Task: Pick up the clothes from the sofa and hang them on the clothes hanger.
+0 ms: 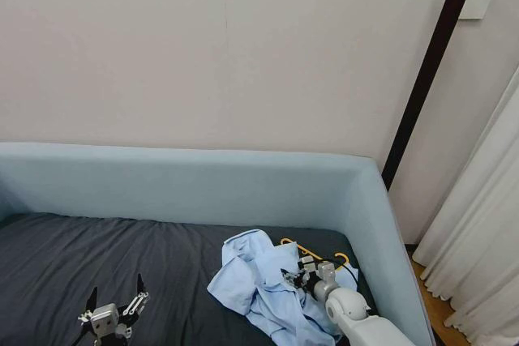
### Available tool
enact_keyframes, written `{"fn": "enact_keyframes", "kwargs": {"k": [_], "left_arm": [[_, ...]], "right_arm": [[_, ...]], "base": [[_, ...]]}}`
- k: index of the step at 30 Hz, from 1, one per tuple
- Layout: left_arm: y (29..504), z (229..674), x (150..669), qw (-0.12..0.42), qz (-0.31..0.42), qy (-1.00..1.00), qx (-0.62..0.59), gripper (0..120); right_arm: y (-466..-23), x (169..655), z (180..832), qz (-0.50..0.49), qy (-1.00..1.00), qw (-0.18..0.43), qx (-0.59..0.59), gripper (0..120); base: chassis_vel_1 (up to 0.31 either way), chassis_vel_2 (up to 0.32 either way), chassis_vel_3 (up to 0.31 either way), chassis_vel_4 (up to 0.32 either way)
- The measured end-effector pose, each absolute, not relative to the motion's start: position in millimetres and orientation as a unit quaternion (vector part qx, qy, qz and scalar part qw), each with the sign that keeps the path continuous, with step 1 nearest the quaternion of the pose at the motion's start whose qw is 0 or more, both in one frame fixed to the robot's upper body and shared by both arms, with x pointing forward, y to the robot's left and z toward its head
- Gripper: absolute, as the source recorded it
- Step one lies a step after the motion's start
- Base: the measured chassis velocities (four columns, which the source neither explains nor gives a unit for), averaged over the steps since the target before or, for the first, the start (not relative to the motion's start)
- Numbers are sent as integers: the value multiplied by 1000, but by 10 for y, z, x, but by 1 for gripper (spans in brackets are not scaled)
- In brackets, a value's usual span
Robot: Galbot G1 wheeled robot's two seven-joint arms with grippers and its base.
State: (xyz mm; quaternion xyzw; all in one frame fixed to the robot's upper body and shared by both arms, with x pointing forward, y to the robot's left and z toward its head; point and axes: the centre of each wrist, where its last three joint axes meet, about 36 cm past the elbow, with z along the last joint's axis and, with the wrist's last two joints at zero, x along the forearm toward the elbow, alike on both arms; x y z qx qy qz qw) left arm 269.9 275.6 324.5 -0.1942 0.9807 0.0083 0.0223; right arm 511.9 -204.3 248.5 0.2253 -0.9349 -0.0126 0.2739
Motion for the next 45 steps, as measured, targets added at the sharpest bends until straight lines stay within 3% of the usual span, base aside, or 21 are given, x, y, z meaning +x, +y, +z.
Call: {"fn": "enact_keyframes", "kwargs": {"k": [15,29,38,45], "left_arm": [[2706,3222,2664,24,6,981,-193,100],[2683,3175,2706,25,4,982,-189,100],[2714,3192,2705,29,3,982,-188,100],[2748,3205,2710,31,4,982,-188,100]], "right_arm": [[-1886,5012,2593,-70,-960,175,205,2],[-1928,5171,3018,-228,-944,40,237,0],[-2014,5571,4062,-333,-892,-86,294,0],[-1939,5581,4817,-365,-868,-122,314,0]], "base": [[0,0,0,0],[0,0,0,0],[0,0,0,0],[0,0,0,0]]}}
